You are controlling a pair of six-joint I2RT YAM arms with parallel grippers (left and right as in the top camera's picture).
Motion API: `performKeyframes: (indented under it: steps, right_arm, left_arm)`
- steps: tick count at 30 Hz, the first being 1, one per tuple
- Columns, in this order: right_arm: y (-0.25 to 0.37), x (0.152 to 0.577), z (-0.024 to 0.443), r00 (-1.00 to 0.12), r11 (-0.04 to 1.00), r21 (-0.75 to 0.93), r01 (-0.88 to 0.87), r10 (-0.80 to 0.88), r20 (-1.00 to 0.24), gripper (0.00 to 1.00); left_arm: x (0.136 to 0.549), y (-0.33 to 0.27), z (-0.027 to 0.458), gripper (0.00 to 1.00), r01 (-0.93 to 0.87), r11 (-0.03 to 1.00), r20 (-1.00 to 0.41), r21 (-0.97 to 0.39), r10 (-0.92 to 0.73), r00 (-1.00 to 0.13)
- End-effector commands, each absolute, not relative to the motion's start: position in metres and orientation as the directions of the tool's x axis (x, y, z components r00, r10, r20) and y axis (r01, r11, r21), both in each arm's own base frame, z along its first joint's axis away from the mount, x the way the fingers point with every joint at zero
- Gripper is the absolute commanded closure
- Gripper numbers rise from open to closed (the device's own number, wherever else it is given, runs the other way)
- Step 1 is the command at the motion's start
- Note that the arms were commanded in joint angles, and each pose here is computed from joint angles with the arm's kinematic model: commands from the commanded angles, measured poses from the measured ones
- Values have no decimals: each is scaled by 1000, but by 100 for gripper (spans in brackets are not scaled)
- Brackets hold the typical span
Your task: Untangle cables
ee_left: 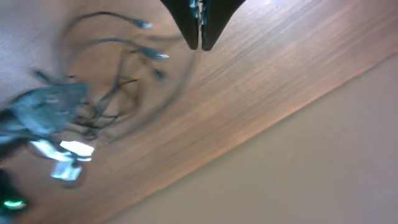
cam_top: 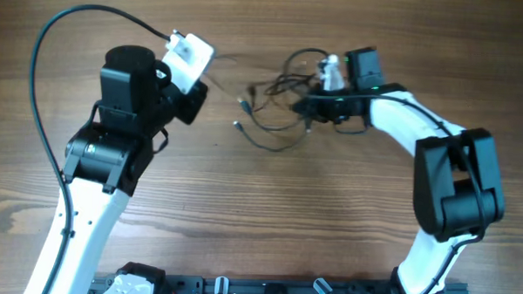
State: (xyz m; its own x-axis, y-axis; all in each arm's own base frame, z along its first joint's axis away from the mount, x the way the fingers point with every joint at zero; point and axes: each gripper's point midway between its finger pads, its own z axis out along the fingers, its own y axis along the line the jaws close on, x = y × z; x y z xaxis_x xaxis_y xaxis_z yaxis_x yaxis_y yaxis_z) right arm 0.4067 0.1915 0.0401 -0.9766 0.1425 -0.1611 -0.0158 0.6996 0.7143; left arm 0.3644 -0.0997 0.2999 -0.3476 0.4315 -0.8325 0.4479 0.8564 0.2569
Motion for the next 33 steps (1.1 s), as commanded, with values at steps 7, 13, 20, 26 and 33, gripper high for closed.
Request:
performKeyframes:
  steps: [7, 13, 20, 26, 33]
  right_arm:
    - [102, 411, 3, -958, 794, 594, 134, 258, -128, 96]
    - [120, 405, 14, -972, 739, 670, 65, 199, -125, 96]
    - [154, 403, 57, -973, 536, 834, -133, 88, -212, 95]
    - [170, 391, 103, -947, 370, 882, -293, 17, -322, 96]
    - [174, 376, 149, -916, 291, 876, -384, -7, -400, 95]
  left_arm:
    - [374, -60, 324, 96, 315, 908, -859, 276, 380, -343]
    - [371, -74, 322, 59, 381, 900, -873, 212, 350, -339]
    - [372, -94, 294, 33, 477, 872, -851, 109, 329, -408]
    - [382, -115, 259, 32, 567, 824, -822, 6, 327, -466]
    - [392, -141, 231, 33, 660, 743, -812, -111, 314, -491]
